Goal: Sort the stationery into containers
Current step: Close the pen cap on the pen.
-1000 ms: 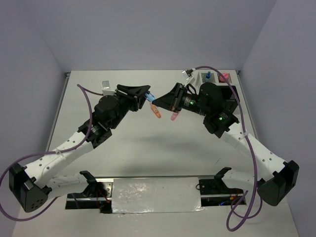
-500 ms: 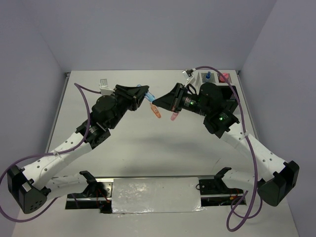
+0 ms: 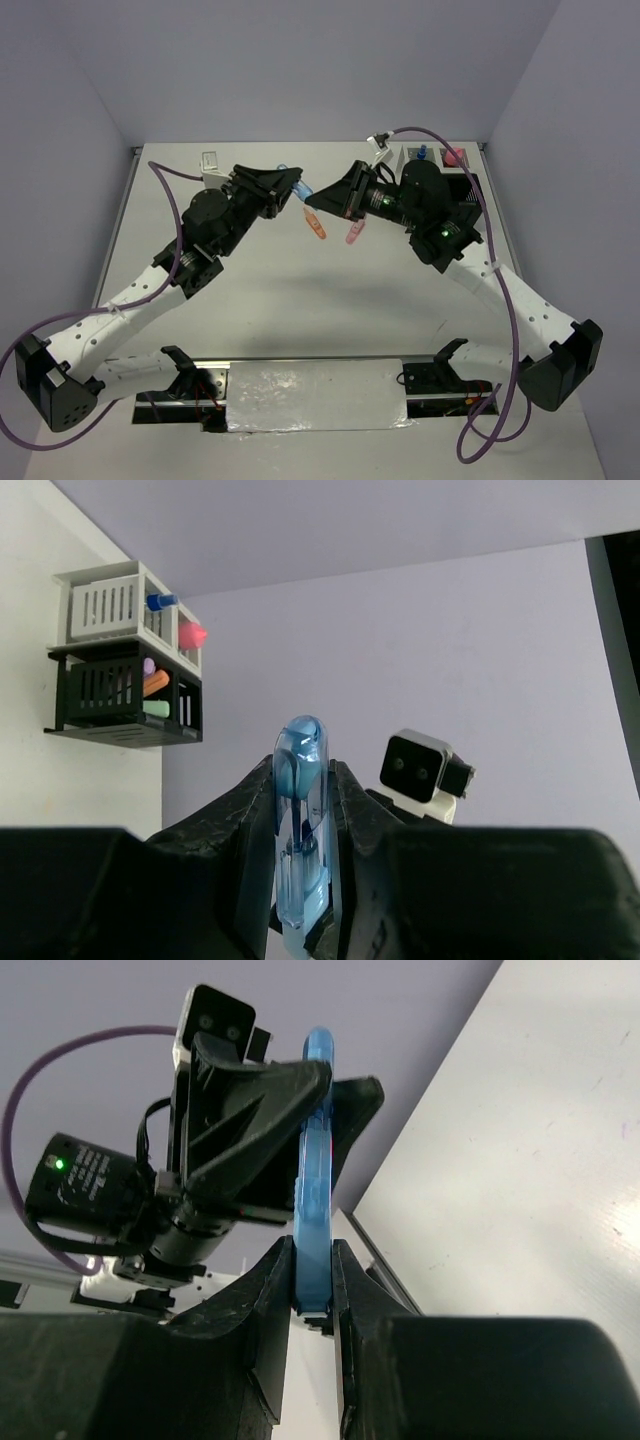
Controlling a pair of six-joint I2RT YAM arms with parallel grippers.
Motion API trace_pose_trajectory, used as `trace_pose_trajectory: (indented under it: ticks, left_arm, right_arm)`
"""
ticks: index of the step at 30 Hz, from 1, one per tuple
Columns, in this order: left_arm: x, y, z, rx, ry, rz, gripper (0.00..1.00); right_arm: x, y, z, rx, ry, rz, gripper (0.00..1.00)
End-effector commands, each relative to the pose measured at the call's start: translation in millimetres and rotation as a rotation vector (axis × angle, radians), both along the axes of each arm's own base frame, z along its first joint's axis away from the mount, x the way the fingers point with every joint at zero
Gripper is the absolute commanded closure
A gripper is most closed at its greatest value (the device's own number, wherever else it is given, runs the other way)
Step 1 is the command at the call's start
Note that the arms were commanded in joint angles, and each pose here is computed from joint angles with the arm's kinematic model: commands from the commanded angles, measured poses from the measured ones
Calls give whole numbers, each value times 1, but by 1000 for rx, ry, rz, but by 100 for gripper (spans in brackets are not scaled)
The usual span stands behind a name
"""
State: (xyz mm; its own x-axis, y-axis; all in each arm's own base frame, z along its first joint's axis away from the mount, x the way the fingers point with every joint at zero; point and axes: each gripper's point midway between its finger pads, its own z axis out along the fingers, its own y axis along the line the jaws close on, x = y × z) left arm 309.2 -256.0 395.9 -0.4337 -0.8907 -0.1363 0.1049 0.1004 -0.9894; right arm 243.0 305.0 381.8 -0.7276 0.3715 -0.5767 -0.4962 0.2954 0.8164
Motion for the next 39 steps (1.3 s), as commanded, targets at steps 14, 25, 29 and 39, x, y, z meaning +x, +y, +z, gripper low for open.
trace_pose_trajectory:
  ticks: [14, 25, 29, 39]
  left_arm:
    - [-57, -49, 34, -54, -201, -270, 100]
    - [-62, -18, 58, 275, -300, -185, 46]
    - [-58, 3, 87, 349, -382, -118, 3]
    - [-54, 30, 101, 358, -453, -76, 25]
  right_arm:
    - [51, 55, 82, 115, -199, 49, 100]
    - [2, 45, 64, 202, -333, 198, 100]
    - [-9, 37, 57, 165, -352, 197, 100]
    - [-30, 21, 51, 152, -360, 212, 100]
